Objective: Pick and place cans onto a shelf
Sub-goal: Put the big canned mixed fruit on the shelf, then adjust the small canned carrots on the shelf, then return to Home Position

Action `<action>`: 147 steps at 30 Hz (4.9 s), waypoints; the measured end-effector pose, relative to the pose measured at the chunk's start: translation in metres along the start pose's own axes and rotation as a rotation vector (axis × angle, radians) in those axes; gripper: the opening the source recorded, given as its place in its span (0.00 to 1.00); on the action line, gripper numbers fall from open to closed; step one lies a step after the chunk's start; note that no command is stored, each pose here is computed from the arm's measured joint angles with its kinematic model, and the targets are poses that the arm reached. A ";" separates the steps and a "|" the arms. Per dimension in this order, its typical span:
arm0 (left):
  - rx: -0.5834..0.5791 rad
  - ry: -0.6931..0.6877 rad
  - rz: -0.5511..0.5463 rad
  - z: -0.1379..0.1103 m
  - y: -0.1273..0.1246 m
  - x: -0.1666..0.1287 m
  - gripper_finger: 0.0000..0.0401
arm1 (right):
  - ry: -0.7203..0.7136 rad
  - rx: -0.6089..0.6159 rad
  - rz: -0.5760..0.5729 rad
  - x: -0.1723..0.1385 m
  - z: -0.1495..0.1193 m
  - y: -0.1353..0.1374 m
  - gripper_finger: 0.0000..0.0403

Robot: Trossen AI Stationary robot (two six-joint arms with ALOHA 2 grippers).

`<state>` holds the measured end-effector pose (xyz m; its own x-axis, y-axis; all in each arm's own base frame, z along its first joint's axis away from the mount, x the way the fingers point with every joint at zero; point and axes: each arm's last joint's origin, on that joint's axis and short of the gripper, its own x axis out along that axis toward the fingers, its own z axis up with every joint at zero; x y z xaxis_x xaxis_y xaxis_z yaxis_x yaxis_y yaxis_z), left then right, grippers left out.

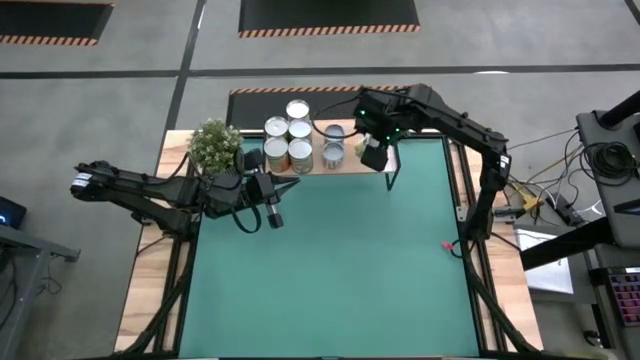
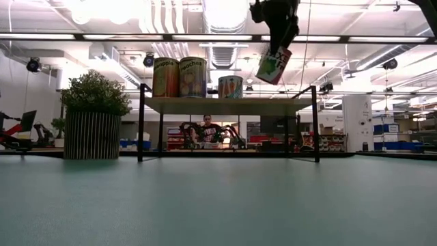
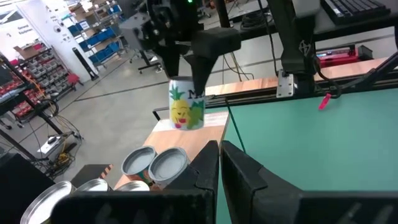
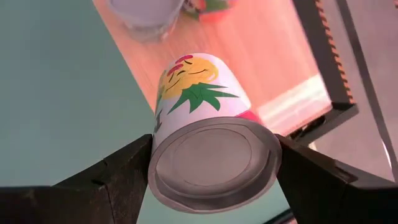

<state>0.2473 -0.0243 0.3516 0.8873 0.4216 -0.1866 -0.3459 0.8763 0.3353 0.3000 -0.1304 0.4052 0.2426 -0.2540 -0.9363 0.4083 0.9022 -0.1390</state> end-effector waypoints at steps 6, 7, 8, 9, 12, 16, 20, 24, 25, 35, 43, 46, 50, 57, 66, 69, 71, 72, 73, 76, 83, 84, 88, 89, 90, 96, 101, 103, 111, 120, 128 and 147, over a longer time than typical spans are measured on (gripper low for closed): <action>-0.003 0.000 0.000 0.000 0.000 0.000 0.00 | 0.091 -0.034 0.000 0.022 -0.004 -0.002 0.73; -0.003 0.000 0.000 0.000 0.000 0.000 0.00 | 0.101 -0.048 0.004 0.025 -0.005 -0.002 0.73; -0.003 0.000 0.000 0.000 0.000 0.000 0.00 | 0.106 -0.051 0.007 0.026 -0.005 -0.001 0.73; -0.003 0.001 0.000 0.000 0.000 0.000 0.00 | 0.109 -0.053 0.007 0.027 -0.005 -0.001 0.73; -0.003 0.001 0.000 0.000 0.000 0.000 0.00 | 0.109 -0.052 0.000 0.027 -0.005 -0.001 0.76; -0.004 0.000 0.000 0.000 0.000 0.000 0.00 | 0.111 -0.054 -0.033 0.027 -0.005 -0.002 0.80; -0.006 -0.003 0.001 0.000 0.000 0.000 0.00 | 0.103 -0.072 -0.042 0.027 -0.004 -0.002 0.84; -0.005 -0.002 0.000 0.000 -0.001 0.001 0.00 | 0.094 -0.070 -0.043 0.027 -0.004 -0.003 0.84; -0.005 -0.002 0.000 0.000 -0.001 0.001 0.00 | 0.090 -0.070 -0.043 0.026 -0.003 -0.003 0.84; -0.005 -0.002 0.000 0.000 -0.001 0.001 0.00 | 0.038 -0.034 -0.052 0.009 -0.003 -0.005 0.67; -0.005 -0.001 0.000 0.000 -0.001 0.001 0.00 | 0.074 -0.048 -0.099 0.025 -0.001 -0.005 0.24; -0.005 -0.001 0.000 0.000 -0.001 0.001 0.00 | 0.077 -0.054 -0.098 0.030 -0.001 -0.005 0.12; -0.005 -0.002 0.000 0.000 -0.001 0.001 0.00 | 0.078 -0.060 -0.097 0.037 0.000 -0.003 0.03; -0.006 -0.003 0.000 0.000 -0.001 0.001 0.00 | 0.080 -0.077 -0.097 0.051 -0.001 0.003 0.03; -0.008 -0.006 0.000 0.001 -0.001 0.001 0.00 | 0.046 -0.098 -0.087 0.051 0.003 0.014 0.03; -0.008 -0.006 0.000 0.001 -0.001 0.001 0.00 | 0.023 -0.093 -0.076 0.048 0.005 0.015 0.03; -0.008 -0.006 0.000 0.001 -0.001 0.001 0.00 | 0.012 -0.092 -0.073 0.046 0.007 0.015 0.03; -0.009 -0.007 0.000 0.001 -0.001 0.001 0.00 | 0.011 -0.093 -0.072 0.045 0.007 0.015 0.03; -0.009 -0.007 0.000 0.001 -0.001 0.001 0.00 | 0.011 -0.093 -0.070 0.045 0.007 0.015 0.03; -0.009 -0.007 0.000 0.001 -0.001 0.001 0.00 | 0.010 -0.093 -0.069 0.044 0.007 0.015 0.03; -0.009 -0.007 0.000 0.001 -0.001 0.001 0.00 | 0.013 -0.103 -0.077 0.043 0.007 0.015 0.03; -0.009 -0.007 0.000 0.001 -0.001 0.001 0.00 | 0.011 -0.103 -0.078 0.043 0.007 0.014 0.03; -0.011 -0.010 0.000 0.001 -0.001 0.001 0.00 | -0.017 -0.107 -0.081 0.035 0.009 0.014 0.03; -0.011 -0.010 0.000 0.001 -0.001 0.001 0.00 | -0.030 -0.105 -0.082 0.032 0.009 0.013 0.03; -0.011 -0.010 0.000 0.001 -0.001 0.001 0.00 | -0.043 -0.105 -0.083 0.029 0.010 0.013 0.03; -0.012 -0.011 0.000 0.001 -0.001 0.001 0.00 | -0.174 -0.104 -0.052 0.019 0.021 0.014 0.03; -0.012 -0.013 -0.004 0.001 -0.001 0.001 0.00 | -0.286 -0.148 0.038 0.023 0.035 0.022 0.03; -0.012 -0.013 -0.003 0.001 -0.001 0.001 0.00 | -0.319 -0.175 0.055 0.030 0.043 0.027 0.03; -0.012 -0.012 -0.003 0.001 -0.001 0.001 0.00 | -0.255 -0.296 0.076 0.070 0.057 0.041 0.03; -0.011 -0.011 -0.003 0.001 -0.001 0.001 0.00 | -0.222 -0.313 0.078 0.085 0.061 0.043 0.03; -0.010 -0.009 -0.003 0.001 -0.001 0.001 0.00 | -0.200 -0.316 0.080 0.087 0.060 0.044 0.03; -0.009 -0.008 0.001 0.001 -0.001 0.001 0.00 | -0.226 -0.320 0.069 0.072 0.060 0.044 0.03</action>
<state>0.2491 -0.0246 0.3518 0.8893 0.4207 -0.1793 -0.3495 0.8781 0.3269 0.3882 -0.1301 0.3513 0.4621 -0.2270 -0.8573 0.0978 0.9738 -0.2051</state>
